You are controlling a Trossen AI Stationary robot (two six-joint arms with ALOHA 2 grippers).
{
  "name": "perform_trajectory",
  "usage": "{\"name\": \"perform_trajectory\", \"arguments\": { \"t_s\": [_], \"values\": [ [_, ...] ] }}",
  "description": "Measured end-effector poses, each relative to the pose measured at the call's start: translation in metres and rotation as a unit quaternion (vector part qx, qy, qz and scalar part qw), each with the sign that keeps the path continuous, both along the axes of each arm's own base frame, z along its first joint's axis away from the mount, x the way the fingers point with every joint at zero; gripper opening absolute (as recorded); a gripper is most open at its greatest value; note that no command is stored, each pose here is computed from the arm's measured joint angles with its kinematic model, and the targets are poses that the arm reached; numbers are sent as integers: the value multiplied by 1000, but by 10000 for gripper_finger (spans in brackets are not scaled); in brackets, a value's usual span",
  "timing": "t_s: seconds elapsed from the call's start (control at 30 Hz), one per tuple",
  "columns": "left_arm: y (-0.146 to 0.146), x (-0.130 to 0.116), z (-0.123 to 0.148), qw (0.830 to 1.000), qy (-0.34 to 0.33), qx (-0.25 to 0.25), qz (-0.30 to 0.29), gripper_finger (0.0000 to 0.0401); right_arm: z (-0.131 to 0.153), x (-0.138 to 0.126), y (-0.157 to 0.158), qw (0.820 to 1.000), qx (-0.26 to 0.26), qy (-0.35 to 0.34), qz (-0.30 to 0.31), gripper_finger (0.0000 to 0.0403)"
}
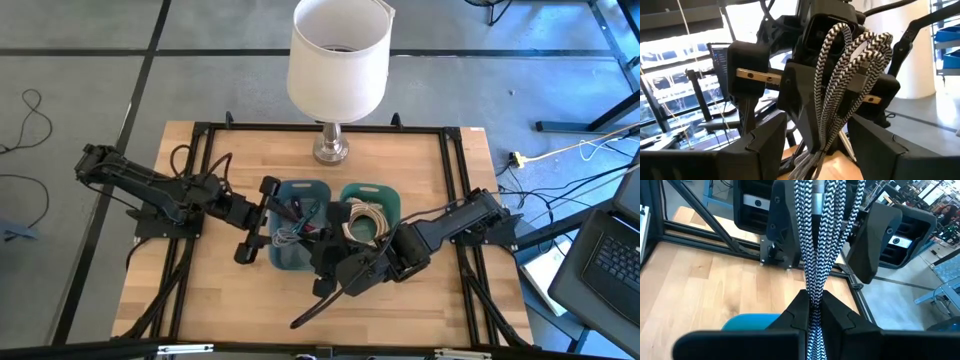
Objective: Pick and place items into bin
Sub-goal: Put the white patterned USB cable into the blue bin
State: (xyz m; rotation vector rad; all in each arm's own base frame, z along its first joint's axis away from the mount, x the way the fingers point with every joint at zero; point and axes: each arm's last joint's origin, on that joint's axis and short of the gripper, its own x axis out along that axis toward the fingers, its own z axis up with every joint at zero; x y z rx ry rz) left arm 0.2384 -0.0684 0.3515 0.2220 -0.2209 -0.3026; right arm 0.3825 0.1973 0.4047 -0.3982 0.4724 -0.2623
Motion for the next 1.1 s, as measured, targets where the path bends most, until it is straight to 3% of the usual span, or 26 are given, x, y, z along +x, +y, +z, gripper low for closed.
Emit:
{"name": "perform_trajectory", "arguments": {
  "t_s": [0.5,0.63,0.77,0.97,1.1],
  "values": [
    [0,0,1,1000,1,-21,-17,200,2,11,-18,1000,5,-6,-7,23],
    [2,0,1,1000,-1,-9,-10,143,2,15,-24,1000,14,-3,0,23],
    [1,0,-1,1000,4,6,-12,30,1,15,-25,1000,14,3,4,23],
    [1,0,-1,1000,8,9,-12,25,0,15,-24,1000,4,8,10,31],
    [1,0,-2,1000,11,9,-16,24,0,14,-23,1000,-4,10,7,108]
  ]
}}
